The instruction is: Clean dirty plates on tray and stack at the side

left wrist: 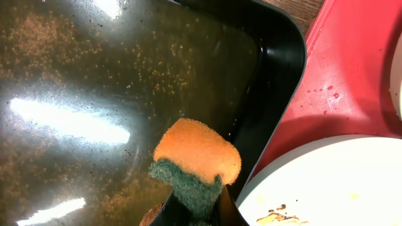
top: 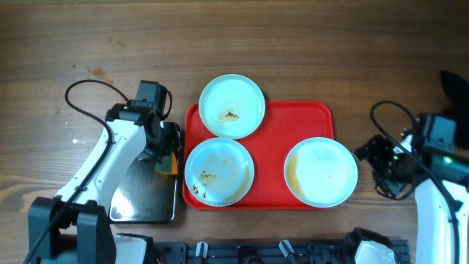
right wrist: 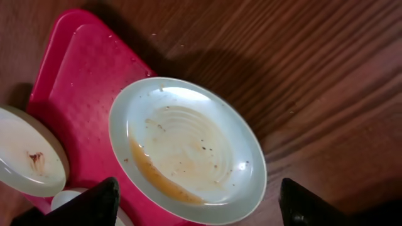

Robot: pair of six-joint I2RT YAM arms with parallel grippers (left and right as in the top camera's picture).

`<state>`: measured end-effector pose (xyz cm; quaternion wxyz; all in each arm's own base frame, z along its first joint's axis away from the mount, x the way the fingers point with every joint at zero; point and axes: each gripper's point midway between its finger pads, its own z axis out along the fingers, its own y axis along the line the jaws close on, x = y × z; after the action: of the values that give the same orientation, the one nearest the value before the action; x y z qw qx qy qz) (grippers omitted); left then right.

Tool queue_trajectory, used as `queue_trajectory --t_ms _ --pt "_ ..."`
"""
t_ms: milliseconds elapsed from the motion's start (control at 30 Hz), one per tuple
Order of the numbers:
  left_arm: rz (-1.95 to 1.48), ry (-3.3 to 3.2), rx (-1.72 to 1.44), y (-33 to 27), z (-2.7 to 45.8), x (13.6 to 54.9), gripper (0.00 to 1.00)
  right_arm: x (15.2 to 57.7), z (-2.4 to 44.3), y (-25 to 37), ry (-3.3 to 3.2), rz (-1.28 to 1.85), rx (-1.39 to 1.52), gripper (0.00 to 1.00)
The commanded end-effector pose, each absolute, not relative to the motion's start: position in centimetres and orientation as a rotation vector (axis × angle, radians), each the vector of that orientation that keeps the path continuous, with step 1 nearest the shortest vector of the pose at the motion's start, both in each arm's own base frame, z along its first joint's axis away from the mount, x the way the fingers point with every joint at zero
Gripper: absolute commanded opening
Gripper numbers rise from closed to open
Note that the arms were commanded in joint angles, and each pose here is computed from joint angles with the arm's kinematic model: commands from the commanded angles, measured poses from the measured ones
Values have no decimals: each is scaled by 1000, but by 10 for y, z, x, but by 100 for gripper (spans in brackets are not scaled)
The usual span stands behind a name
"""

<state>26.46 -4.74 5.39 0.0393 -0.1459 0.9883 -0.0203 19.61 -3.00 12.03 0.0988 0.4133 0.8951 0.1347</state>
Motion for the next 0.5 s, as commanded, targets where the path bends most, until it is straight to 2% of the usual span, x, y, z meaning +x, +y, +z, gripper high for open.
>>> queue_trajectory --t_ms 0,233,467 --pt "-136 3022 -364 -57 57 267 5 185 104 -25 2670 513 1225 82" --pt "-145 3019 -362 -58 57 268 6 187 73 -4 2599 791 1252 82" --pt "-144 3020 -358 -57 57 268 6 176 45 1 2591 794 1351 83"
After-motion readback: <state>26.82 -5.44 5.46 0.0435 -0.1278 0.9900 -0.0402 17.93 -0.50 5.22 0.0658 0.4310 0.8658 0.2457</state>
